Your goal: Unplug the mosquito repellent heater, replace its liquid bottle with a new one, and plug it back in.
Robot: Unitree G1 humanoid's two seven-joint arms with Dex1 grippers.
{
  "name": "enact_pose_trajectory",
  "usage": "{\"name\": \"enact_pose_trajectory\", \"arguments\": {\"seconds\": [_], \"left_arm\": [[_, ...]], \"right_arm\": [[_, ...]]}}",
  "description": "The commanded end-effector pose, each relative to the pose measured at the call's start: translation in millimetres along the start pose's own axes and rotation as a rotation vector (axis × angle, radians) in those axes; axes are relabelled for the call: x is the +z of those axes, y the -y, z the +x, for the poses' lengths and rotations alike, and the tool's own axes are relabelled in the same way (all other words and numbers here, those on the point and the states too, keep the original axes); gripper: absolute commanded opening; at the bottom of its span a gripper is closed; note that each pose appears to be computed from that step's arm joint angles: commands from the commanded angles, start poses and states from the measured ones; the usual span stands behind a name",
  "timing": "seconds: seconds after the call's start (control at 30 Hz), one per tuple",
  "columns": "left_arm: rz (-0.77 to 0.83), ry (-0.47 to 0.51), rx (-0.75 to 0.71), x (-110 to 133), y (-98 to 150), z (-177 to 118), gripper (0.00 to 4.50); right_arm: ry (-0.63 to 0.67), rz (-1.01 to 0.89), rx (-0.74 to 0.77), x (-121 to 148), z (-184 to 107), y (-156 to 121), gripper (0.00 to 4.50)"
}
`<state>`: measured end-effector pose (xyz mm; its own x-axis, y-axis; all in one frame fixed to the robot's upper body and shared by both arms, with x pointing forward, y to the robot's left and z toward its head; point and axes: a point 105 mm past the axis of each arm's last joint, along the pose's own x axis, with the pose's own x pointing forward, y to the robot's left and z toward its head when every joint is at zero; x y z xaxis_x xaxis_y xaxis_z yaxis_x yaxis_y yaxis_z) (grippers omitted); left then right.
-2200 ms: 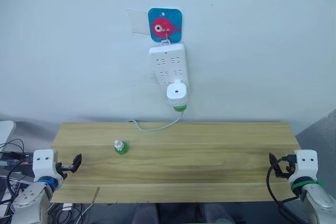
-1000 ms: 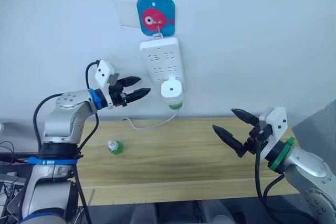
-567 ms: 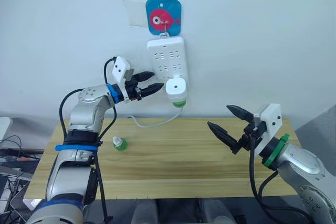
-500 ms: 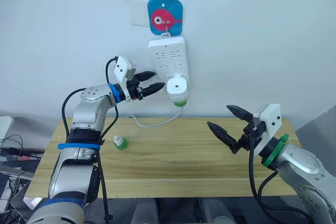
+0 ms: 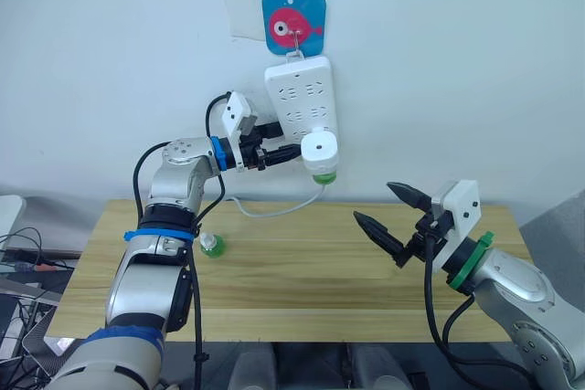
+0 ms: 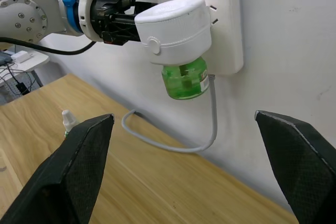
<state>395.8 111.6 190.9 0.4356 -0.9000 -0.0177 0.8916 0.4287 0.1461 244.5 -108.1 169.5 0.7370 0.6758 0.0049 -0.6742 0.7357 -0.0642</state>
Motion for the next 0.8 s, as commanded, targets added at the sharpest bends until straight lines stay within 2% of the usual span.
{"name": "enact_pose_trajectory", "arguments": {"seconds": [0.03, 0.3, 0.5, 0.6, 0.77, 0.8], "left_arm": [[0.01, 0.045, -0.063, 23, 7, 6, 3.24], [-0.053, 0.083, -0.146, 39, 27, 12, 3.24], [-0.039, 0.049, -0.121, 32, 24, 4, 3.24], [-0.039, 0.042, -0.114, 30, 25, 1, 2.69], [-0.042, 0.034, -0.091, 28, 24, -3, 1.3], [-0.043, 0.035, -0.086, 27, 23, -4, 1.32]], "right_arm": [[0.036, 0.003, 0.015, 5, 3, -7, 4.5], [0.048, 0.029, 0.005, 2, 8, -9, 4.5], [0.053, 0.021, -0.023, 2, 9, -6, 4.5], [0.071, 0.014, -0.052, 8, 13, -5, 4.5], [0.084, -0.007, -0.092, 17, 18, -5, 4.5], [0.084, -0.013, -0.099, 19, 19, -5, 4.5]]}}
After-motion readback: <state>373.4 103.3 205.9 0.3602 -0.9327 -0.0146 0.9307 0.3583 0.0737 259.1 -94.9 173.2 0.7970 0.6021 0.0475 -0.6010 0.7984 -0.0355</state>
